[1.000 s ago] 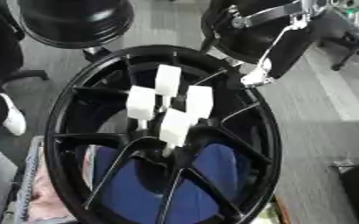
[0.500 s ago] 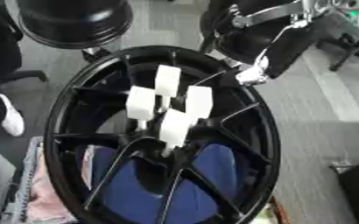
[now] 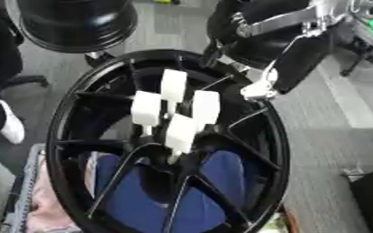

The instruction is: Pull the pin out of the wheel hub.

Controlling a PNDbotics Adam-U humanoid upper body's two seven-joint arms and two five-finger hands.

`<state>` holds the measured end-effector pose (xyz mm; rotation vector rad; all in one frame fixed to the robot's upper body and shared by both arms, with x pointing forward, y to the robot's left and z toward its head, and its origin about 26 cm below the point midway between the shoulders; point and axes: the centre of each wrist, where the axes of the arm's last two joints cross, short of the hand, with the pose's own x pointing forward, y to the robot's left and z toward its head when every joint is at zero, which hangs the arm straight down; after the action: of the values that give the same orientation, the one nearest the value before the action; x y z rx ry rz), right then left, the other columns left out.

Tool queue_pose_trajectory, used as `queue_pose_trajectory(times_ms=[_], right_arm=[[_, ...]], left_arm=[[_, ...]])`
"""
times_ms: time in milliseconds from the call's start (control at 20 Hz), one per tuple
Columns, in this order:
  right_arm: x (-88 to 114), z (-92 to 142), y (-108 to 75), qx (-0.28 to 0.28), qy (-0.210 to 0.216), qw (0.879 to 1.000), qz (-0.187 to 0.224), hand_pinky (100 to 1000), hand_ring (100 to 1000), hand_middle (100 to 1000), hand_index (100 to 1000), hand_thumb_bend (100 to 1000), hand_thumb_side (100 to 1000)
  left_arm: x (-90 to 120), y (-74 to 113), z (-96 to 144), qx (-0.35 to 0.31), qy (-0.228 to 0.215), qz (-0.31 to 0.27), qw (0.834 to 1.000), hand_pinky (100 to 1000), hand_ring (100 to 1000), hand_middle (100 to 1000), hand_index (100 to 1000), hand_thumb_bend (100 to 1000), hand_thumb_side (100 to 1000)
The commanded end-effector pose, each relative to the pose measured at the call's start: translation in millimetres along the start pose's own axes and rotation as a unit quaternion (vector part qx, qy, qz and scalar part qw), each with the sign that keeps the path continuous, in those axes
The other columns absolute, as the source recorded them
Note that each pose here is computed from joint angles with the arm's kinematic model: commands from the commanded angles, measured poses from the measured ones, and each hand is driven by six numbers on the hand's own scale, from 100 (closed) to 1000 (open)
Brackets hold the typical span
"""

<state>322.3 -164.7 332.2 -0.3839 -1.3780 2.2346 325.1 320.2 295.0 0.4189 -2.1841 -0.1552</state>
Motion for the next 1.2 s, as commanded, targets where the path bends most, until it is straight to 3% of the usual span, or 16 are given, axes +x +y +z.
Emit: queue_pose_trajectory(times_ms=[50,150,500,1200], right_arm=[[7.9,11.3,-4.4,-0.017,0.026,0.999,0.007,876,865,806,899,328,585],[12.8,11.8,-2.4,-0.022,0.035,0.999,0.001,875,864,804,899,278,619],[31.9,16.7,2.0,-0.017,0.053,0.998,-0.015,878,867,807,901,296,598],[31.7,15.3,8.5,-0.013,0.075,0.996,-0.035,884,878,816,909,279,623]], left_arm=[[8.3,6.8,-3.4,-0.001,-0.013,-0.016,1.000,757,846,716,827,254,702],[8.6,6.7,-3.4,-0.002,-0.013,-0.016,1.000,757,845,715,826,254,703],[7.9,6.6,-3.0,-0.004,-0.012,-0.019,1.000,758,846,714,824,250,706],[5.5,5.7,-2.2,-0.007,-0.007,-0.018,1.000,759,847,714,823,246,711]])
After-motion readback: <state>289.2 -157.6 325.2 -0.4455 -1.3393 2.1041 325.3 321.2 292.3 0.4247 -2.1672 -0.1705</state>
